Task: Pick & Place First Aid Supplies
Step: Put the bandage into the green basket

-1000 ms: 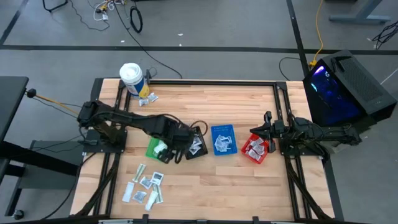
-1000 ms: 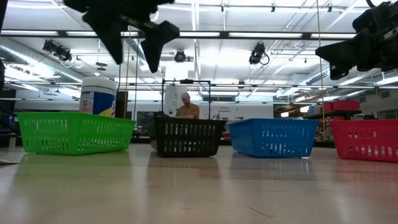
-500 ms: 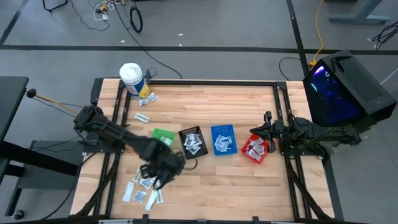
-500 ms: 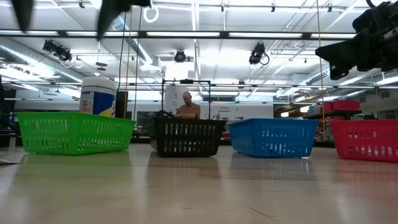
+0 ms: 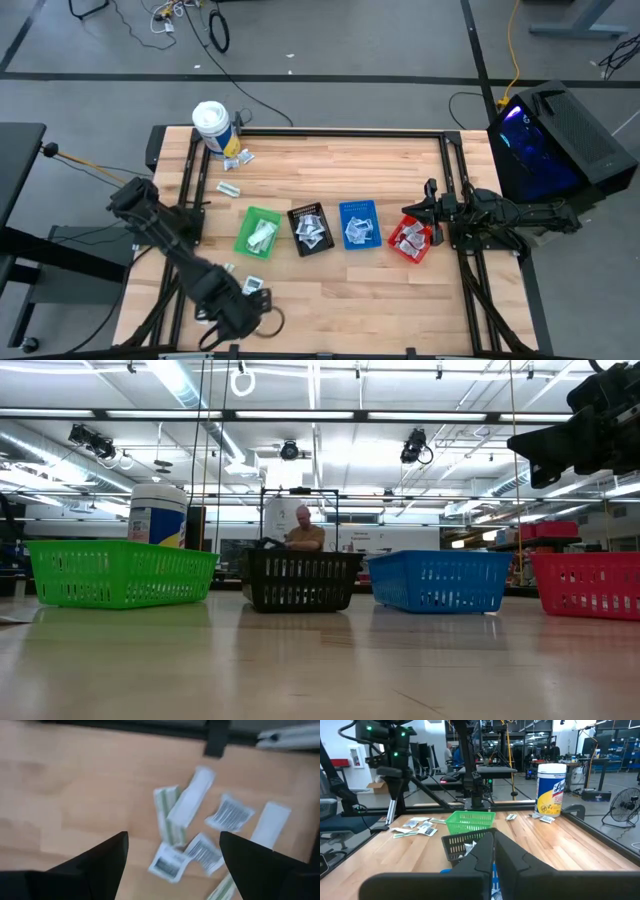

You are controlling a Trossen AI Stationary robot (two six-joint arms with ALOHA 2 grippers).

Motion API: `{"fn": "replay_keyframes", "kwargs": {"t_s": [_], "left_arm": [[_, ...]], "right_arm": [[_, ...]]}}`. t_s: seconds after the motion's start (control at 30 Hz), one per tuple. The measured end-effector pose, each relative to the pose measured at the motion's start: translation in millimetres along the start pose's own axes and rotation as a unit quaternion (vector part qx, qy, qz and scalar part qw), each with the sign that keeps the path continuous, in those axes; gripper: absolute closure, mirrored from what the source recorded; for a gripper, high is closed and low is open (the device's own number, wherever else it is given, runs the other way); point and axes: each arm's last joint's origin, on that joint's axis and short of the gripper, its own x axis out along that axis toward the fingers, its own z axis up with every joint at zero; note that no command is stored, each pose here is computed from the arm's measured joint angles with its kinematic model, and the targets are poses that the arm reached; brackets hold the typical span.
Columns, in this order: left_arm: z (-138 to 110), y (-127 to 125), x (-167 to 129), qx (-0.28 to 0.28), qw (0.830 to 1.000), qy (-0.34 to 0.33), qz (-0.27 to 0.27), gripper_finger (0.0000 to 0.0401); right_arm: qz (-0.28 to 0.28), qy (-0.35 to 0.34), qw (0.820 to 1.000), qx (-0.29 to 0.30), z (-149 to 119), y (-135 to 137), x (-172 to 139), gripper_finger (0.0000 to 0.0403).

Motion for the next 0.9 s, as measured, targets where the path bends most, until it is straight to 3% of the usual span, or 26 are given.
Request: {"fn": "replay_keyframes", "kwargs": {"t_s": [0.13,0.33,0.53,0.77,0.9], "left_arm": [[14,-16,8,0.016,1.000,-0.001,-0.019,0.0080],[27,-27,29,0.085,0.995,0.015,-0.039,0.0080],[37,-30,44,0.109,0.994,0.023,-0.019,0.0080],[54,-47,54,0.190,0.982,0.001,-0.013,0.0080],[67,-57,59,0.220,0.975,-0.012,0.019,0.0080]], "right_arm": [[0.000,0.000,1.000,0.000,0,0,0,0.0380],[0.000,0.000,1.000,0.000,0,0,0,0.0380],[0.000,0.000,1.000,0.000,0,0,0,0.0380],[0.000,0.000,1.000,0.000,0,0,0,0.0380],[0.000,0.000,1.000,0.000,0,0,0,0.0380]]}}
